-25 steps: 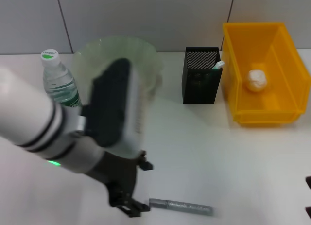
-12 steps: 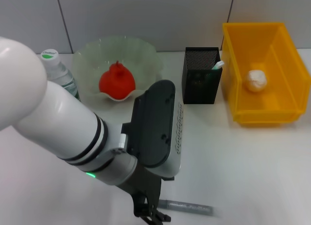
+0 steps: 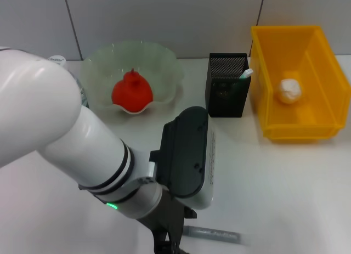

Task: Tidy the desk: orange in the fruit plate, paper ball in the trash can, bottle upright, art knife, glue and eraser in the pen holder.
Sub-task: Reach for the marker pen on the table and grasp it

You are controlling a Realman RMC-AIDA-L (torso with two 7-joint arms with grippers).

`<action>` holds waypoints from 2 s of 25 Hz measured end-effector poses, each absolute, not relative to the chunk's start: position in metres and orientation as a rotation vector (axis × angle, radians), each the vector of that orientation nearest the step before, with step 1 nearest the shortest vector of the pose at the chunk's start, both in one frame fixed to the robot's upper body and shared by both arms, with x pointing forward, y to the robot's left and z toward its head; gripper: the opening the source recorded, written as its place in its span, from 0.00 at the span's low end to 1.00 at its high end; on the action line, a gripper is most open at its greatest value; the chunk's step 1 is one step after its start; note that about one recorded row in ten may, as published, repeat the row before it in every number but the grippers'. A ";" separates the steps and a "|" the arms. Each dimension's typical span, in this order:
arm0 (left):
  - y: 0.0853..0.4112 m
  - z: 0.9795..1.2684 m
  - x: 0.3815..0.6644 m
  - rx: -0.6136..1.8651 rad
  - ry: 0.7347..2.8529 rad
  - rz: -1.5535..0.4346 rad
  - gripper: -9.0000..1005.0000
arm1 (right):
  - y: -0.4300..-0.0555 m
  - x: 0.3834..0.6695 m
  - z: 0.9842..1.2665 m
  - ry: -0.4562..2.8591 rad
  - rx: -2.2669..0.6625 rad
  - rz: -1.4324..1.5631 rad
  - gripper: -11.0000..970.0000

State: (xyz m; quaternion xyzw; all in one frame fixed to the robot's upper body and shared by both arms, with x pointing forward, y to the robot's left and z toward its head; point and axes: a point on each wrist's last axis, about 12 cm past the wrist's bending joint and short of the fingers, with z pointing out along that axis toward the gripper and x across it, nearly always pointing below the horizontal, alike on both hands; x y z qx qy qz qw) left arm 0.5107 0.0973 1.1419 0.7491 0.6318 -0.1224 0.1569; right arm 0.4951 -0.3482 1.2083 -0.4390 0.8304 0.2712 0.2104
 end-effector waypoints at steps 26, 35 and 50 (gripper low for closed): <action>0.099 1.123 0.532 2.115 1.868 -0.256 0.45 | -0.343 0.499 1.206 2.315 -1.237 0.740 0.75; 0.098 1.118 0.529 2.147 1.867 -0.253 0.39 | -0.341 0.502 1.205 2.319 -1.240 0.738 0.75; 0.097 1.117 0.532 2.151 1.867 -0.241 0.39 | -0.338 0.507 1.201 2.335 -1.250 0.734 0.75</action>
